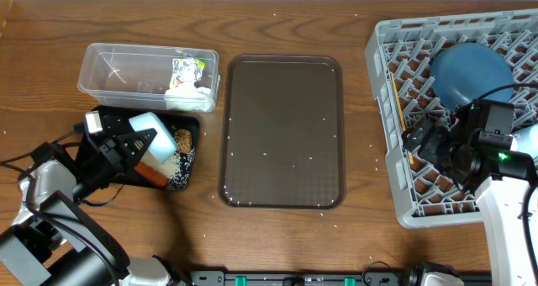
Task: Sort waste into correct bins and load items into the dishwasher rack
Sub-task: 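Tip the white bowl over the black tray to dump the rice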
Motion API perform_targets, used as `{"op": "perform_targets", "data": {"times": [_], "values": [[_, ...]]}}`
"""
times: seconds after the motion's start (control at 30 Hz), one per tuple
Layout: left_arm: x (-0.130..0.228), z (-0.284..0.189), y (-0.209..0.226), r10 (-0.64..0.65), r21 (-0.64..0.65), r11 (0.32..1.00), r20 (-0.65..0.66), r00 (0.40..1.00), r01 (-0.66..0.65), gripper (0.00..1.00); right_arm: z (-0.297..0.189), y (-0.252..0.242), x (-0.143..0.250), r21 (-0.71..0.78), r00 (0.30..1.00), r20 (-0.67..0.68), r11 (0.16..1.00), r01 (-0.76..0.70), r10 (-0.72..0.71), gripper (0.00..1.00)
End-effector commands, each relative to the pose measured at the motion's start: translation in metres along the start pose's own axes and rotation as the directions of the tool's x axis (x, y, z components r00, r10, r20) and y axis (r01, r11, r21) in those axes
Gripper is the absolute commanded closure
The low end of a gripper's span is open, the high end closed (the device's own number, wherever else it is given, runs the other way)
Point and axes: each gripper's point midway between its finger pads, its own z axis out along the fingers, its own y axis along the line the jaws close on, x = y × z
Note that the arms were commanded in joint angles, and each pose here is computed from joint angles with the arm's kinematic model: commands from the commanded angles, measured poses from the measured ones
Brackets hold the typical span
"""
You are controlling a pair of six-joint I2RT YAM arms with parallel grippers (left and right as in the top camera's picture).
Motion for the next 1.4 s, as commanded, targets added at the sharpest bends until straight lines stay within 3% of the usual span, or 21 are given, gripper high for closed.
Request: {"op": "perform_targets", "data": {"times": [0.0,0.1,0.2,0.27,0.33,0.43,0.5,0.53,0.6,0.67,0.9,0.97,1.23,1.37], "values": [[0.004,-0.001,0.001,0.048,0.004,0.999,0.006,0.999,-0.049,0.94,0.000,-0.002,0.001,0.008,1.000,-0.002,1.000,0.005,-0.005,0.01],[0.003,-0.001,-0.002,0.013,0.021,1.000,0.016,1.000,-0.013,0.94,0.000,-0.002,0.000,0.007,1.000,0.000,1.000,0.005,-0.005,0.01],[0.002,-0.001,0.000,0.070,0.017,0.997,0.014,0.997,-0.071,0.94,0.000,-0.003,0.001,0.009,1.000,-0.004,1.000,0.004,-0.004,0.01],[0.002,-0.001,-0.003,-0.001,0.026,1.000,0.018,1.000,0.000,0.94,0.000,-0.003,0.002,0.010,1.000,-0.007,1.000,0.004,-0.004,0.01],[0.007,0.000,0.001,0.062,0.002,0.998,-0.002,0.998,-0.062,0.94,0.000,-0.003,0.003,0.013,1.000,-0.012,1.000,0.003,-0.002,0.01],[0.008,0.000,-0.005,-0.058,0.030,0.998,0.008,0.998,0.058,0.94,0.000,-0.003,0.003,0.012,1.000,-0.011,1.000,0.003,-0.003,0.01],[0.015,0.001,0.008,0.078,-0.042,0.996,-0.043,0.996,-0.080,0.94,0.000,-0.003,0.003,0.012,1.000,-0.011,1.000,0.003,-0.003,0.01],[0.018,0.000,0.016,0.077,-0.081,0.993,-0.067,0.995,-0.082,0.94,0.000,-0.003,0.003,0.012,1.000,-0.010,1.000,0.003,-0.003,0.01],[0.014,0.001,0.006,-0.016,-0.031,0.999,-0.028,0.999,0.015,0.94,0.000,-0.003,0.002,0.011,1.000,-0.008,1.000,0.003,-0.003,0.01],[0.013,0.003,0.004,0.044,-0.015,0.999,-0.029,0.999,-0.045,0.94,0.000,-0.003,0.003,0.012,1.000,-0.010,1.000,0.003,-0.003,0.01],[0.013,0.004,-0.004,0.028,0.018,0.999,-0.015,0.999,-0.028,0.94,0.000,-0.004,0.003,0.013,1.000,-0.012,1.000,0.003,-0.003,0.01],[0.017,0.005,0.001,0.086,-0.005,0.996,-0.039,0.996,-0.087,0.94,0.000,-0.004,0.003,0.013,1.000,-0.013,1.000,0.003,-0.003,0.01],[0.019,0.006,-0.004,0.022,0.013,1.000,-0.033,0.999,-0.021,0.94,0.000,-0.004,0.003,0.013,1.000,-0.013,1.000,0.002,-0.002,0.01],[0.033,0.015,-0.004,0.014,-0.010,1.000,-0.110,0.994,-0.015,0.94,0.000,-0.003,0.002,0.011,1.000,-0.009,1.000,0.003,-0.003,0.01]]}}
